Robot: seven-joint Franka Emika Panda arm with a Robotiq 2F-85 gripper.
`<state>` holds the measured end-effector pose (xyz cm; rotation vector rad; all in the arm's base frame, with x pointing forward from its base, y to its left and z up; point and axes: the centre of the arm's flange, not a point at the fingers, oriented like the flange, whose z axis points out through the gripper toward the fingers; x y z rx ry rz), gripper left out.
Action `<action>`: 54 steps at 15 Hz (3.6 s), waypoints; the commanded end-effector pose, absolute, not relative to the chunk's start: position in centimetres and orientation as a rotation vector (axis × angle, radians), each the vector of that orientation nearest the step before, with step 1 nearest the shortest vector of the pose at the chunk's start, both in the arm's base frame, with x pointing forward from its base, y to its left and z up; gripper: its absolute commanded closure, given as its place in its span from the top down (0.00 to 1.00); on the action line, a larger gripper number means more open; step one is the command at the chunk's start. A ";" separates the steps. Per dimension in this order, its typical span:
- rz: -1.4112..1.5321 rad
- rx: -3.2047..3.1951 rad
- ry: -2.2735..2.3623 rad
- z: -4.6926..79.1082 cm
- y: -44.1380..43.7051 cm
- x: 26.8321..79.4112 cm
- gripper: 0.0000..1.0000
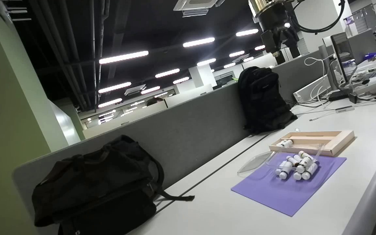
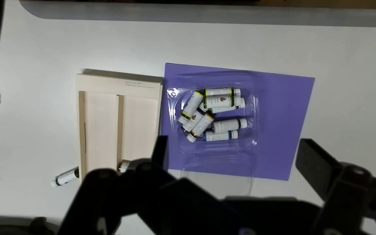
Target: Put five bottles on the tray
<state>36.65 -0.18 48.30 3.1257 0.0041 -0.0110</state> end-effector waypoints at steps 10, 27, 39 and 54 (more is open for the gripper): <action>-0.130 3.070 0.380 45.2 -0.3 39.5 1.00; -0.141 2.741 0.804 36.4 2.1 44.3 1.00; -0.180 2.205 1.579 23.3 6.7 45.8 1.00; -0.470 2.255 1.997 16.4 7.1 47.1 1.00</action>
